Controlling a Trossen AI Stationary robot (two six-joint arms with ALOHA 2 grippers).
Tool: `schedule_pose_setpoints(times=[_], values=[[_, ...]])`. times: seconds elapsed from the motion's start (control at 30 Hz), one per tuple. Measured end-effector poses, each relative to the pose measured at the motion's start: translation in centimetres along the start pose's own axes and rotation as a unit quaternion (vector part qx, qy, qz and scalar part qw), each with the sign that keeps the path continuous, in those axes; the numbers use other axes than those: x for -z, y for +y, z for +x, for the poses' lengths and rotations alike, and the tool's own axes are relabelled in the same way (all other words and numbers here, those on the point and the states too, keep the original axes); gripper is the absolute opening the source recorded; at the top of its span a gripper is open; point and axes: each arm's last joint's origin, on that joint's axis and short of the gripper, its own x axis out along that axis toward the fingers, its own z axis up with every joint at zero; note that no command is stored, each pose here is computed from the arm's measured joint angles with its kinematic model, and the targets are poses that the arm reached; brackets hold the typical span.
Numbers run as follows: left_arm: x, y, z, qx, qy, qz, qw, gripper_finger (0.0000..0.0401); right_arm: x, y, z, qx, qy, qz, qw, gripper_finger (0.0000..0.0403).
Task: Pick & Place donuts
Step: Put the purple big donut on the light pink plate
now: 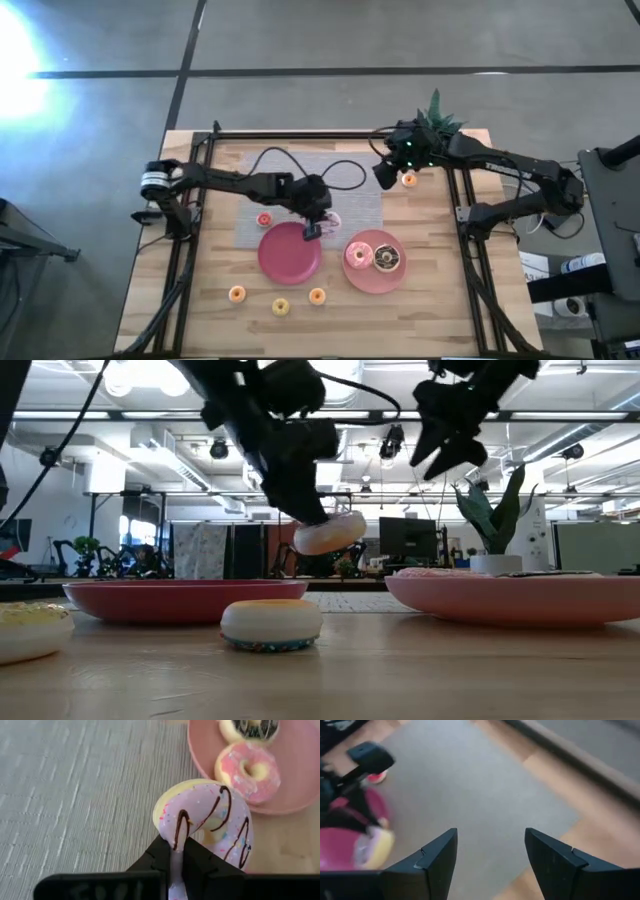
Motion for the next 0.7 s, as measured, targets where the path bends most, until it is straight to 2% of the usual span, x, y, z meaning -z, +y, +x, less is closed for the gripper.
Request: schedule_pose_setpoints(times=[0.2,0.33,0.5,0.7], values=[[-3.5,0.0,-0.5,-0.001,-0.045,0.054,0.998,0.0007,4.0,-0.5,0.8,-0.087,0.071,0.073,0.991,0.0224],[-5.2,0.1,-0.7,-0.008,-0.067,0.072,0.995,0.0007,5.9,-0.2,1.3,-0.157,0.055,0.111,0.980,0.0224],[-6.1,0.3,-0.9,-0.045,-0.098,0.086,0.990,0.0007,6.7,0.2,1.6,-0.244,0.003,0.151,0.958,0.0224],[-7.0,0.8,-1.2,-0.055,-0.147,0.073,0.985,0.0007,7.3,0.4,2.2,-0.252,0.009,0.161,0.954,0.0224]])
